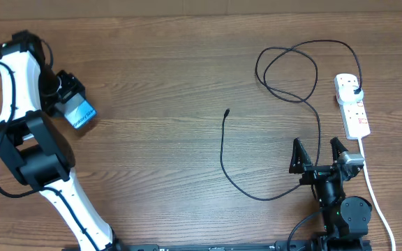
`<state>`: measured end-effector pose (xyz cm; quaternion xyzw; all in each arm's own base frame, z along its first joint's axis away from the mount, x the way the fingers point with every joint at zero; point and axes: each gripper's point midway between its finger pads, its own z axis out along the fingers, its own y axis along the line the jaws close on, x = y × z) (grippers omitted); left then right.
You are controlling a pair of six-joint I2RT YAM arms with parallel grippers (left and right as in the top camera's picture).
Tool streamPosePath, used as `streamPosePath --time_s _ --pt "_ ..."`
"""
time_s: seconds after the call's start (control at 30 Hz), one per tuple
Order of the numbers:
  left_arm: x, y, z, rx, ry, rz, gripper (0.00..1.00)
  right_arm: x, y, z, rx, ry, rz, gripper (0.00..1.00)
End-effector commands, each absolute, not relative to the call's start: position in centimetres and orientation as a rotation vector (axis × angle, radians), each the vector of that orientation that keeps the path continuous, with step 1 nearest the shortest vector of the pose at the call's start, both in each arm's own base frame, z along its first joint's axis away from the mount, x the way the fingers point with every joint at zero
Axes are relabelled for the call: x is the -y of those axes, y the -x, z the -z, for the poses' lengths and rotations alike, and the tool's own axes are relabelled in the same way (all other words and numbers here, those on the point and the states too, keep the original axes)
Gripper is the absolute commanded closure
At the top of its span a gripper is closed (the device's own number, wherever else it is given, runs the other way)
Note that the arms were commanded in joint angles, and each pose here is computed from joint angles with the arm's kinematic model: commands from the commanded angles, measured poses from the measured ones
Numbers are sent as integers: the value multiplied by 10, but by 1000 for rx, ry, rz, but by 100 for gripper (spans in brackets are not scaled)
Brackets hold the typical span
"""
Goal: Plug charger to phone and switch on socket
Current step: 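Lift the phone with the left gripper and carry it forward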
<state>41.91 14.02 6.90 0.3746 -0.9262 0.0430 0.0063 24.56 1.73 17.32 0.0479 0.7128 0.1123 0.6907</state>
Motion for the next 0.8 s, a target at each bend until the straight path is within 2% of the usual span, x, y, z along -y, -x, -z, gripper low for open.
streamPosePath --time_s 0.0,0.3,0.77 --pt "-119 -440 -91 2985 -1091 -190 25 -16 -246 -170 -1593 -116 -247 0" --pt "-57 -462 -110 3053 -929 -365 25 -16 -246 -170 -1593 -116 -247 0" --pt "49 -468 -124 2993 -691 -719 33 -16 -246 -170 -1593 -116 -247 0"
